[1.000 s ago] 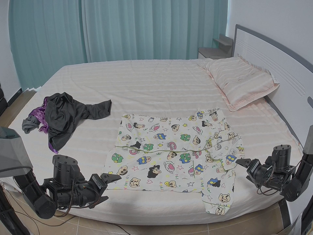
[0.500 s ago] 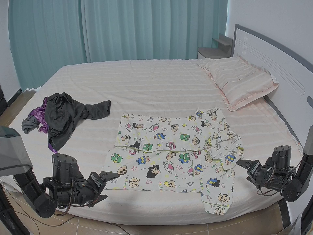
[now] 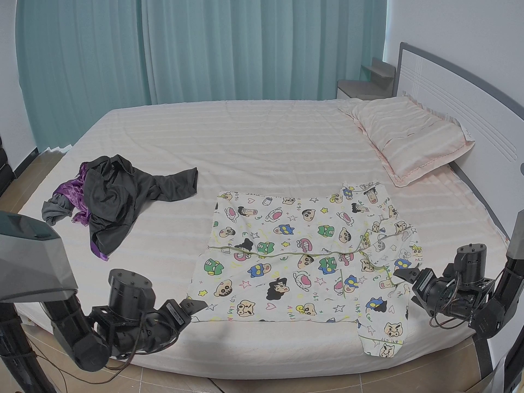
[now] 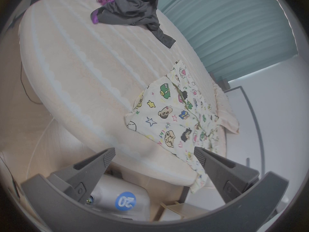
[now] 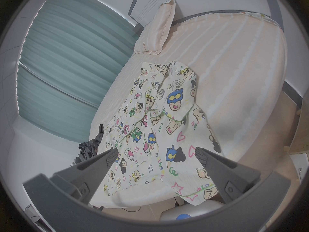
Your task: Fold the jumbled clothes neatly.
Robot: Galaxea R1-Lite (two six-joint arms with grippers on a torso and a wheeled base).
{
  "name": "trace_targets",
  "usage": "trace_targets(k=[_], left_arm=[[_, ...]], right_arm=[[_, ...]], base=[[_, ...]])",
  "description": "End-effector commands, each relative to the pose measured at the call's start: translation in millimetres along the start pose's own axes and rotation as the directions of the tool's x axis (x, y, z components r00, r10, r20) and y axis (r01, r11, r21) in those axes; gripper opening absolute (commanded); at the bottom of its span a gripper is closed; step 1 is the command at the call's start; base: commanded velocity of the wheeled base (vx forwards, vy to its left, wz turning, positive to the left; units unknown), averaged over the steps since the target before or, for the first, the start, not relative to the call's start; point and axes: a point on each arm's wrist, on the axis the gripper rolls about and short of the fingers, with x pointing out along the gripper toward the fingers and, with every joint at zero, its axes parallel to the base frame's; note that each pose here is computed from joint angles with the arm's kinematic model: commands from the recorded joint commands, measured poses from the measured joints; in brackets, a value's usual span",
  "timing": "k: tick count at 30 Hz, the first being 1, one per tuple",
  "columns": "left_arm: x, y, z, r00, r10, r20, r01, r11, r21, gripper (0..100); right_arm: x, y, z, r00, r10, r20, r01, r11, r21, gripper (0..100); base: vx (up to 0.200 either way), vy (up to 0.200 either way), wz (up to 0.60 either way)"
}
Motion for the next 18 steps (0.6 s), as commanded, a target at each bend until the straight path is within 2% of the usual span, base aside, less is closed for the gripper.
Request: trace_targets(k=[1, 4, 9, 14, 18], left_arm=[[42, 4, -30, 0.992, 0.125, 0.016, -0.126, 0.984, 0.124, 100], [62, 5, -34, 0.981, 0.171, 0.088, -0.184, 0.968, 0.170, 100], [70, 2, -38, 0.973, 0.216, 0.077, -0.228, 0.946, 0.232, 100], [79, -6, -34, 0.970, 0.233, 0.077, -0.244, 0.942, 0.231, 100], [87, -17, -26, 0.975, 0.197, 0.104, -0.215, 0.953, 0.213, 100]], right_arm=[[1, 0, -1, 1.000, -0.003, -0.004, 0.003, 1.000, 0.001, 100], [0, -1, -1, 1.000, -0.004, -0.005, 0.004, 1.000, 0.000, 100], [0, -1, -1, 1.000, -0.004, -0.003, 0.004, 1.000, 0.000, 100], [0, -1, 0, 1.000, -0.004, -0.002, 0.004, 1.000, 0.001, 100], [0, -1, 0, 1.000, -0.003, -0.001, 0.003, 1.000, 0.001, 100]], base=[[0.000, 0.000, 0.00], [0.000, 0.000, 0.00], [0.000, 0.000, 0.00], [0.000, 0.000, 0.00], [0.000, 0.000, 0.00]])
